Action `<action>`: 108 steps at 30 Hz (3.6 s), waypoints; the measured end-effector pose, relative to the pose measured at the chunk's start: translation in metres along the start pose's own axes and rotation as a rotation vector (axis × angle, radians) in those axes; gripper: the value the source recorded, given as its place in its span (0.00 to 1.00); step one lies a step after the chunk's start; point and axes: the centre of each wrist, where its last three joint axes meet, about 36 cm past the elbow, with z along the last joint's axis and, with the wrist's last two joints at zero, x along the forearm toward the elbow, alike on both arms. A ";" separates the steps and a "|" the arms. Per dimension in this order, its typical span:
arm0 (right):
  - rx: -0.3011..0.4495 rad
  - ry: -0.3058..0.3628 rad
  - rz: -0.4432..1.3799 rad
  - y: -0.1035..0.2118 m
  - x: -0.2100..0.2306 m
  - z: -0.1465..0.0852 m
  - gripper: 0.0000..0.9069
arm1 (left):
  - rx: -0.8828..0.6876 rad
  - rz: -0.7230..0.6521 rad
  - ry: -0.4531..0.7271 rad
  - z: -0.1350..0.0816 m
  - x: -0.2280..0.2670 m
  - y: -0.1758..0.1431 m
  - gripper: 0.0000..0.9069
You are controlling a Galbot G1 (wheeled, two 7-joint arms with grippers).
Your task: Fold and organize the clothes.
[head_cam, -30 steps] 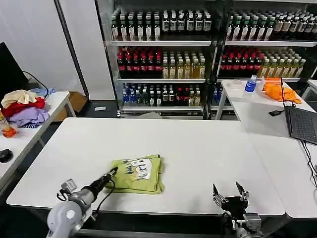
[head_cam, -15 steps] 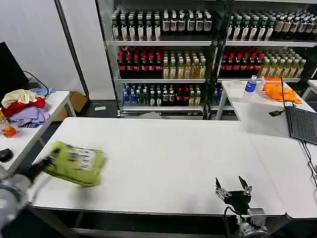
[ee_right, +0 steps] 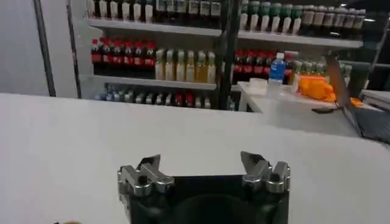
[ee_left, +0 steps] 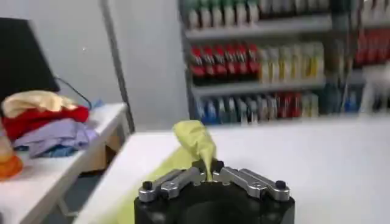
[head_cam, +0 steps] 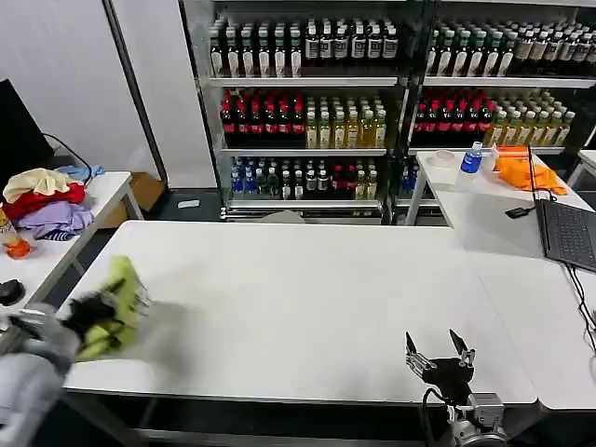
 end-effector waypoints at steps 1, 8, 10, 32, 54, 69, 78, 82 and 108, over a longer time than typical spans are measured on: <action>0.000 0.001 0.000 0.000 0.001 0.000 1.00 | -0.037 0.006 0.011 0.009 -0.005 -0.011 0.02; 0.005 0.001 0.011 -0.001 0.006 0.000 1.00 | -0.229 0.125 0.023 0.041 -0.018 -0.092 0.02; 0.005 0.001 0.013 0.000 0.008 0.001 1.00 | -0.252 0.165 0.007 0.040 -0.018 -0.113 0.02; 0.009 -0.011 0.007 0.007 0.019 -0.007 1.00 | -0.027 0.370 -0.020 -0.006 -0.089 -0.267 1.00; -0.055 -0.020 -0.076 0.035 -0.037 -0.025 1.00 | 0.306 0.316 -0.216 -0.016 -0.083 -0.261 1.00; -0.282 0.132 -0.208 0.112 -0.173 -0.051 0.07 | 0.228 -0.003 -0.259 0.018 -0.053 -0.154 1.00; -0.349 0.228 -0.225 0.141 -0.217 -0.054 0.00 | 0.205 -0.052 -0.258 0.025 -0.042 -0.137 1.00; -0.362 0.263 -0.219 0.146 -0.227 -0.052 0.00 | 0.200 -0.061 -0.255 0.027 -0.040 -0.134 1.00; -0.223 0.214 -0.132 0.074 -0.250 -0.055 1.00 | 0.213 -0.030 -0.247 0.030 -0.034 -0.146 1.00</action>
